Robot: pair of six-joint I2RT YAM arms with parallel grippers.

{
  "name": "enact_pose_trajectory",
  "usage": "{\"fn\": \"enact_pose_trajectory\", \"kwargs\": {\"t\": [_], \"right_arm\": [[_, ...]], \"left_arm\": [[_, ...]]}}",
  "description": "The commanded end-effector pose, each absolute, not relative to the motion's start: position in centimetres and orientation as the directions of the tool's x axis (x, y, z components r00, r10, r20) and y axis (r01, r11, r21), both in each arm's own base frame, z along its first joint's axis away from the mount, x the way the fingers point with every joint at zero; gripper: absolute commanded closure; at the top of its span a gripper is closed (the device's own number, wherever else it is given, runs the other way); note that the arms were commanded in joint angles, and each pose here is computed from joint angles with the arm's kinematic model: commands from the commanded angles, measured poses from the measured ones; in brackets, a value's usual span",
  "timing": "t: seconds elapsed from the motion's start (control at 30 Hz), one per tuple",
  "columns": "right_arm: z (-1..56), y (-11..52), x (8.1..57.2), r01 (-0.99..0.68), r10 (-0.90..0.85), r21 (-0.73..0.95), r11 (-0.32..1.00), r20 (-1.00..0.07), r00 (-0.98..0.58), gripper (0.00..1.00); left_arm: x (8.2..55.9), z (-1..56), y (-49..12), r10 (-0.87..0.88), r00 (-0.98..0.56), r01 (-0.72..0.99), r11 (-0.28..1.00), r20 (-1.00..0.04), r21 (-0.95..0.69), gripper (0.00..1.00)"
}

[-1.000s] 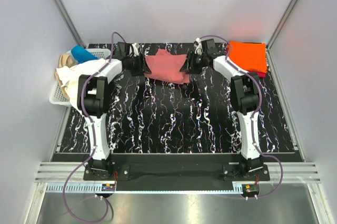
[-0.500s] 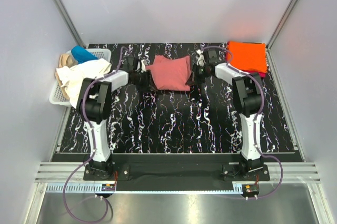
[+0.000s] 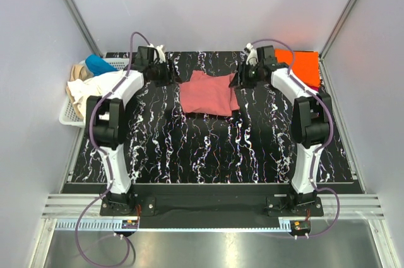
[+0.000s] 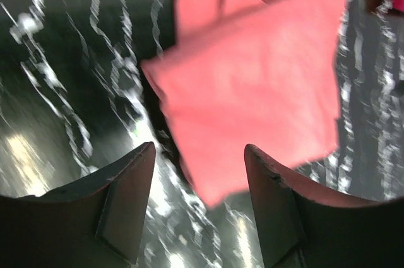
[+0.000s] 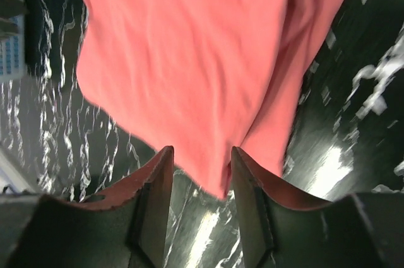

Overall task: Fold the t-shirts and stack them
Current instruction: Fold the tshirt

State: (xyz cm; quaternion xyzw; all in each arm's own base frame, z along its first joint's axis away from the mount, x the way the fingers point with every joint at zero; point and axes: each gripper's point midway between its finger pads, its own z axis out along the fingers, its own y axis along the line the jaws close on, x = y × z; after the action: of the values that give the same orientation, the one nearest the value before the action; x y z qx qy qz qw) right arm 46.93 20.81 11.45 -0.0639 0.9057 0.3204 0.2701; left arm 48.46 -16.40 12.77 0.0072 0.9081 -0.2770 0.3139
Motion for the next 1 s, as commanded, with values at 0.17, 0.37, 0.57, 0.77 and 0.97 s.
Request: {"fn": "enact_pose_trajectory", "kwargs": {"t": [0.17,0.37,0.57,0.77,0.97], "right_arm": [[11.1,20.6,52.5,-0.487,-0.092,0.419,0.766,-0.679,-0.729,0.48],[10.6,21.1,56.0,-0.535,-0.108,0.395,0.747,-0.722,-0.684,0.48],[10.0,22.1,57.6,-0.592,-0.123,0.412,0.693,-0.742,-0.660,0.48],[8.4,22.4,58.0,-0.600,-0.153,0.430,0.675,-0.714,-0.683,0.49],[7.8,21.6,58.8,-0.612,-0.199,0.365,0.702,-0.725,-0.659,0.49]], "left_arm": [[52.7,10.5,-16.9,0.004,-0.765,0.372,0.820,-0.644,-0.436,0.36],[54.2,9.6,-18.0,0.001,-0.775,0.401,0.774,-0.632,-0.490,0.37],[54.7,8.7,-18.2,0.010,-0.777,0.409,0.768,-0.630,-0.492,0.39],[55.5,8.2,-18.3,0.022,-0.770,0.423,0.766,-0.637,-0.485,0.46],[56.2,8.6,-18.8,0.029,-0.755,0.455,0.742,-0.655,-0.492,0.63]]}}
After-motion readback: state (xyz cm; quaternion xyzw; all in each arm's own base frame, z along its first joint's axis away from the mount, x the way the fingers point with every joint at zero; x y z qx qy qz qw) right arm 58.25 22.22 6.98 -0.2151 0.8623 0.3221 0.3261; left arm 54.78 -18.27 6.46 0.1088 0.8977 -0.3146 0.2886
